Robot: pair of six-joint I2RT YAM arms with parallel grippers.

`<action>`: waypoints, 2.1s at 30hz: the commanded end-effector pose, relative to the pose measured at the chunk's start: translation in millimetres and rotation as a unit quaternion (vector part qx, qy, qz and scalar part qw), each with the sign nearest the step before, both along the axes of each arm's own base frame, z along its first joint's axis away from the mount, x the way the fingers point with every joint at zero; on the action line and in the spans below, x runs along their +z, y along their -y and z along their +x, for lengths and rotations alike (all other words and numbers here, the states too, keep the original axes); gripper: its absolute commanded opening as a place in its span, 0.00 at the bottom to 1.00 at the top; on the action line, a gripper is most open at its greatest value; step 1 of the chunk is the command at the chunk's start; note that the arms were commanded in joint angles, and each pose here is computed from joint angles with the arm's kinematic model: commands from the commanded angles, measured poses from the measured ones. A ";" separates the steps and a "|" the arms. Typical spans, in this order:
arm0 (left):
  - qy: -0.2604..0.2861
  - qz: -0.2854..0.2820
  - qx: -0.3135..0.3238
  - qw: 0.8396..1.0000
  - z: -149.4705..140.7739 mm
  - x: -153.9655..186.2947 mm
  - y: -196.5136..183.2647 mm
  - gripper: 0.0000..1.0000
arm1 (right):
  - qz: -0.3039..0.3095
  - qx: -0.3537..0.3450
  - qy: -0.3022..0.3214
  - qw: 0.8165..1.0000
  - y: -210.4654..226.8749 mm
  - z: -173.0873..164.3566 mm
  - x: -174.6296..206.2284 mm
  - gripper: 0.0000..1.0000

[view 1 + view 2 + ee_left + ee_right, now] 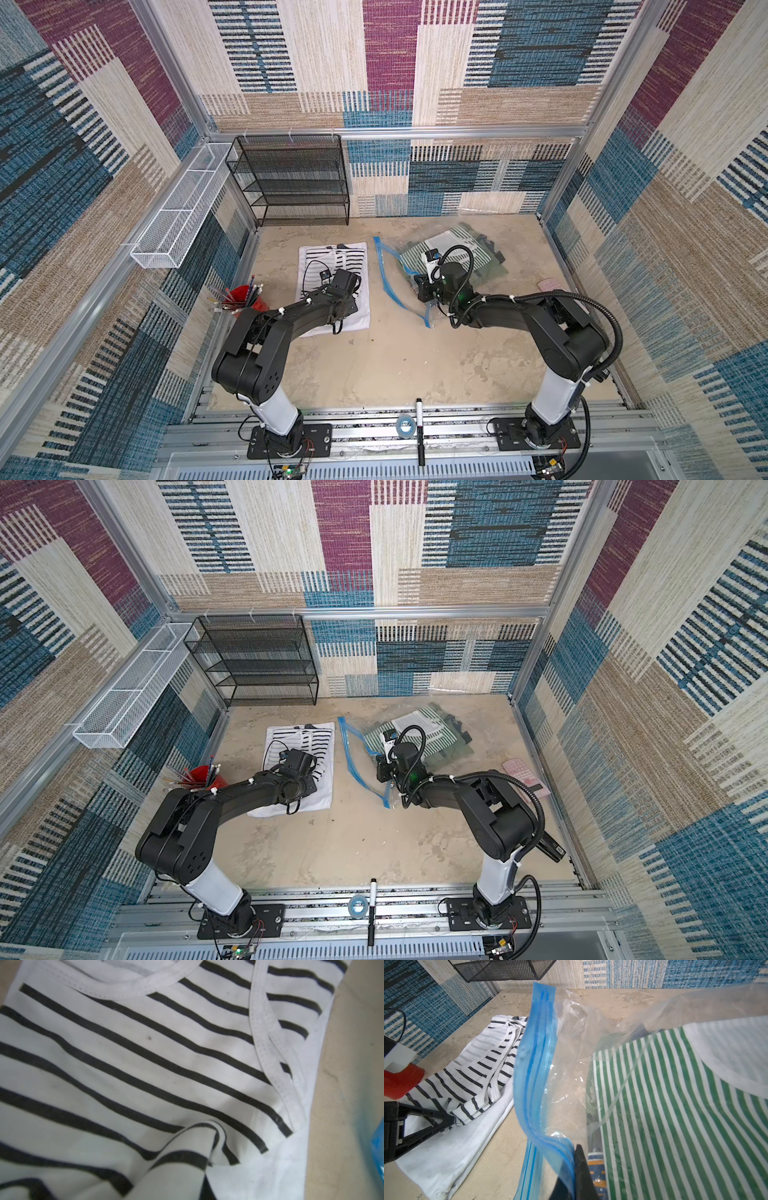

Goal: Take the tank top out of the vacuum bag
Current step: Place the tank top on the tank top, then adjust the tank top.

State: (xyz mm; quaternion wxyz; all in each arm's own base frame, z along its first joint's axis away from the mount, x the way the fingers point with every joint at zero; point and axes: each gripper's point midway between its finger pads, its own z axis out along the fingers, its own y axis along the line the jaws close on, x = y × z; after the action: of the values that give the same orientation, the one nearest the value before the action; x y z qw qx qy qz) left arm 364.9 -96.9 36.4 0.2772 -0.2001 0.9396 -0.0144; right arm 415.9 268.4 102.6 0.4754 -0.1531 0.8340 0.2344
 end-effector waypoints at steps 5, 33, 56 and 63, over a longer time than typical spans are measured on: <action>0.031 -0.061 0.010 0.998 -3.2 28.9 6.9 0.02 | 0.006 0.007 0.006 1.000 -4.7 2.1 5.2 0.00; 0.044 -0.353 -0.046 0.934 -39.0 127.7 30.2 0.31 | 0.007 0.021 -0.008 1.000 -10.9 1.9 -1.0 0.00; -0.115 0.064 0.082 0.988 -38.7 25.0 -138.6 0.38 | 0.006 0.024 -0.011 1.000 -12.2 2.0 -2.7 0.00; -0.112 0.021 0.072 0.991 -26.6 9.8 -126.5 0.37 | 0.005 0.026 -0.013 1.000 -13.2 2.2 -4.4 0.00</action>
State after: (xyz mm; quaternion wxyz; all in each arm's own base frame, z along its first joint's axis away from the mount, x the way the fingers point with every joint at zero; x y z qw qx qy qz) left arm 329.5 36.8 49.0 0.1705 -0.2668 0.9458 0.0726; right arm 417.1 278.0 95.7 0.4573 -0.1649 0.8380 0.2479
